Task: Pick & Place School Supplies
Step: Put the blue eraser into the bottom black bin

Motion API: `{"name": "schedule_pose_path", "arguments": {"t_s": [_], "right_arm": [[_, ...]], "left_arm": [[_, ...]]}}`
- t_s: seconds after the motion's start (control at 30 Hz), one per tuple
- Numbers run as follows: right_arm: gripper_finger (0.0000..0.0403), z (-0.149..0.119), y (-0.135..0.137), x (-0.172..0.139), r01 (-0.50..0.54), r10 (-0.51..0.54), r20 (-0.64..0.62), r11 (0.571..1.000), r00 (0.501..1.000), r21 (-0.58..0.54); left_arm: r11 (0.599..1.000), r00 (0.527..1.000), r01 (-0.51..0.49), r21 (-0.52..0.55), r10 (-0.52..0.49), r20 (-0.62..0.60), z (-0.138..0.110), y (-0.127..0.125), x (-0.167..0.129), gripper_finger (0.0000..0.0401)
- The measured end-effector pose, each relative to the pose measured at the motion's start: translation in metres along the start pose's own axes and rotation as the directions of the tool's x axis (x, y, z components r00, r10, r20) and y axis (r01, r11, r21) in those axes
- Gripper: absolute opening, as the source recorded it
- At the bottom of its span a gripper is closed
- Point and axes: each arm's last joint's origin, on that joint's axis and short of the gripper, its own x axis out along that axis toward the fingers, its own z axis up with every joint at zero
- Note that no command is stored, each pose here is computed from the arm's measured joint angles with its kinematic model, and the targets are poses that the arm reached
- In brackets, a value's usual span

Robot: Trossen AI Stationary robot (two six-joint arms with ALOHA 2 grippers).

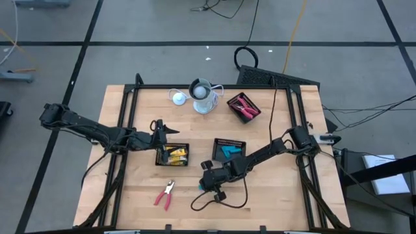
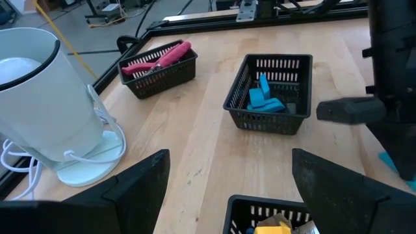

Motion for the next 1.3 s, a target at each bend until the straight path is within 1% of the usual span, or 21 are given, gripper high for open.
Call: {"name": "schedule_pose_path", "arguments": {"t_s": [0.1, 0.2, 0.33, 0.47, 0.6, 0.67, 0.83, 0.97, 1.07, 1.2, 1.3], "right_arm": [[0.004, 0.005, 0.001, -0.013, 0.059, -0.059, 0.0, 0.998, 0.998, -0.021], [0.004, 0.015, 0.0, -0.029, 0.105, -0.104, 0.031, 0.994, 0.994, -0.032], [0.004, 0.025, -0.003, -0.046, 0.133, -0.13, 0.077, 0.991, 0.989, -0.031], [0.004, 0.031, -0.006, -0.067, 0.202, -0.198, 0.079, 0.978, 0.977, -0.05], [0.004, 0.026, -0.01, -0.087, 0.266, -0.267, -0.019, 0.963, 0.963, -0.049], [0.004, 0.021, -0.013, -0.095, 0.304, -0.308, -0.085, 0.951, 0.948, -0.049], [0.004, 0.006, -0.022, -0.109, 0.362, -0.356, -0.246, 0.932, 0.902, -0.021], [0.004, -0.003, -0.028, -0.11, 0.371, -0.352, -0.329, 0.929, 0.876, -0.006], [0.004, -0.007, -0.033, -0.111, 0.375, -0.351, -0.357, 0.927, 0.865, -0.003], [0.0039, -0.022, -0.044, -0.107, 0.386, -0.348, -0.411, 0.923, 0.843, 0.011], [0.0039, -0.036, -0.052, -0.103, 0.368, -0.302, -0.454, 0.928, 0.838, 0.063]], "left_arm": [[1.0, 1.0, 0.0, 0.0, 0.0, 0.0, 0.0, 0.0, 0.0, 0.0326], [1.0, 1.0, 0.0, 0.0, 0.0, 0.0, 0.0, 0.0, 0.0, 0.0326], [1.0, 1.0, 0.0, 0.0, 0.0, 0.0, 0.0, 0.0, 0.0, 0.0326], [1.0, 1.0, 0.0, 0.0, 0.0, 0.0, 0.0, 0.0, 0.0, 0.0326], [1.0, 1.0, 0.0, 0.0, 0.0, -0.001, 0.0, 0.0, 0.0, 0.0326], [1.0, 1.0, 0.006, 0.0, -0.006, -0.002, 0.0, 0.0, 0.0, 0.0326], [1.0, 1.0, 0.009, 0.001, -0.009, -0.003, 0.0, 0.0, 0.0, 0.0326], [1.0, 1.0, 0.018, 0.0, -0.018, -0.003, 0.0, -0.001, 0.0, 0.0326], [1.0, 1.0, 0.018, 0.0, -0.018, -0.002, 0.0, -0.001, 0.0, 0.0326], [1.0, 1.0, 0.023, 0.0, -0.023, -0.002, 0.0, -0.001, 0.0, 0.0326], [0.999, 0.999, 0.034, 0.004, -0.034, 0.0, 0.0, -0.003, -0.001, 0.0326]]}}
